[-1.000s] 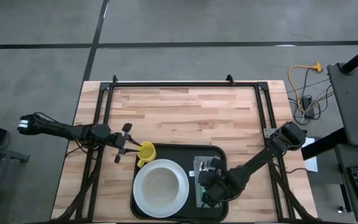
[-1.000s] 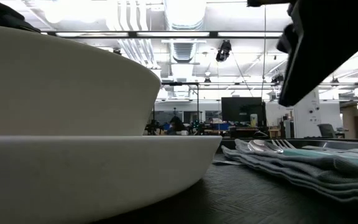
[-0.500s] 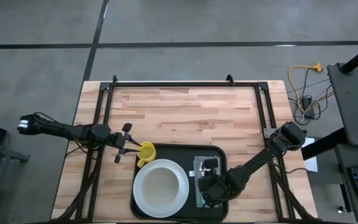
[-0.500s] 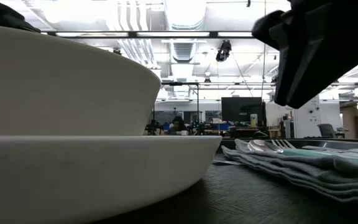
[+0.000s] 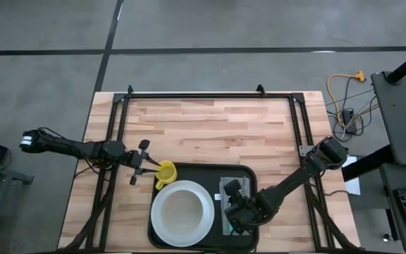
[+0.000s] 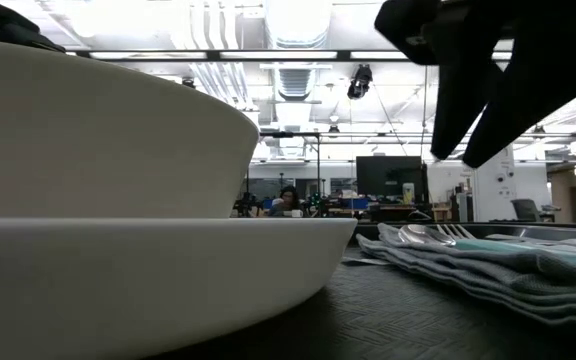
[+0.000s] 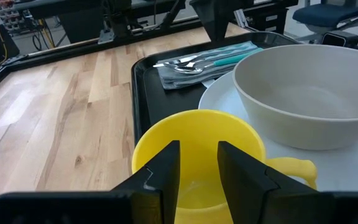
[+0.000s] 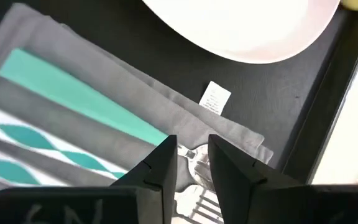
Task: Set up tray
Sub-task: Return to Home Position
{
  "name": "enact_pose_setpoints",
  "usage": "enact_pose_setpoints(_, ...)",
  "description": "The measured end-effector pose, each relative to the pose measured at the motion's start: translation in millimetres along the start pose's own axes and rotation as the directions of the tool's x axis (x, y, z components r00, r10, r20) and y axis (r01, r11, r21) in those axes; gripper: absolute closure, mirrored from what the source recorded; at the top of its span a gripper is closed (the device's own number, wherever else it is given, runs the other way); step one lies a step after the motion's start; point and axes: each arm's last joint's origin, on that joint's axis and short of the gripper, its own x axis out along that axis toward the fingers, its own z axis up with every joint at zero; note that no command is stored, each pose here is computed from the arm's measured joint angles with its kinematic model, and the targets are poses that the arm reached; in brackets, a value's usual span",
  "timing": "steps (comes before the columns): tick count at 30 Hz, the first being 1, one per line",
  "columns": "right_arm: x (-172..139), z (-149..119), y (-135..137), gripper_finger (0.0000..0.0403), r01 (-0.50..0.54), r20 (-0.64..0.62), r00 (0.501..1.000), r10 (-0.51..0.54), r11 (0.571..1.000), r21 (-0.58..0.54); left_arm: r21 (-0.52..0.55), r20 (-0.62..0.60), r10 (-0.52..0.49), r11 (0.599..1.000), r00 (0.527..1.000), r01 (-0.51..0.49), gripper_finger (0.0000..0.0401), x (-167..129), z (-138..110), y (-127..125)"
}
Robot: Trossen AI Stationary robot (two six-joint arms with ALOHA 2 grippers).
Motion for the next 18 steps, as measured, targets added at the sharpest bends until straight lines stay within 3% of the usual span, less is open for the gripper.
enact_pose_setpoints(5,-8,-5,-3,0.0330,-0.009,0.025,1.000,0.010,0.999,-0.036,0.000,0.000,0.000,1.000,1.000,0.000,0.0307,0,0,0)
enact_pose_setpoints(12,-12,-16,-4,0.0334,-0.118,0.091,0.988,0.126,0.990,-0.083,0.000,0.001,0.000,1.000,1.000,0.000,0.0307,0,0,0)
enact_pose_setpoints(18,-11,-33,-7,0.0324,-0.116,0.148,0.980,0.131,0.987,-0.109,0.000,-0.001,0.000,1.000,1.000,0.000,0.0307,0,0,0)
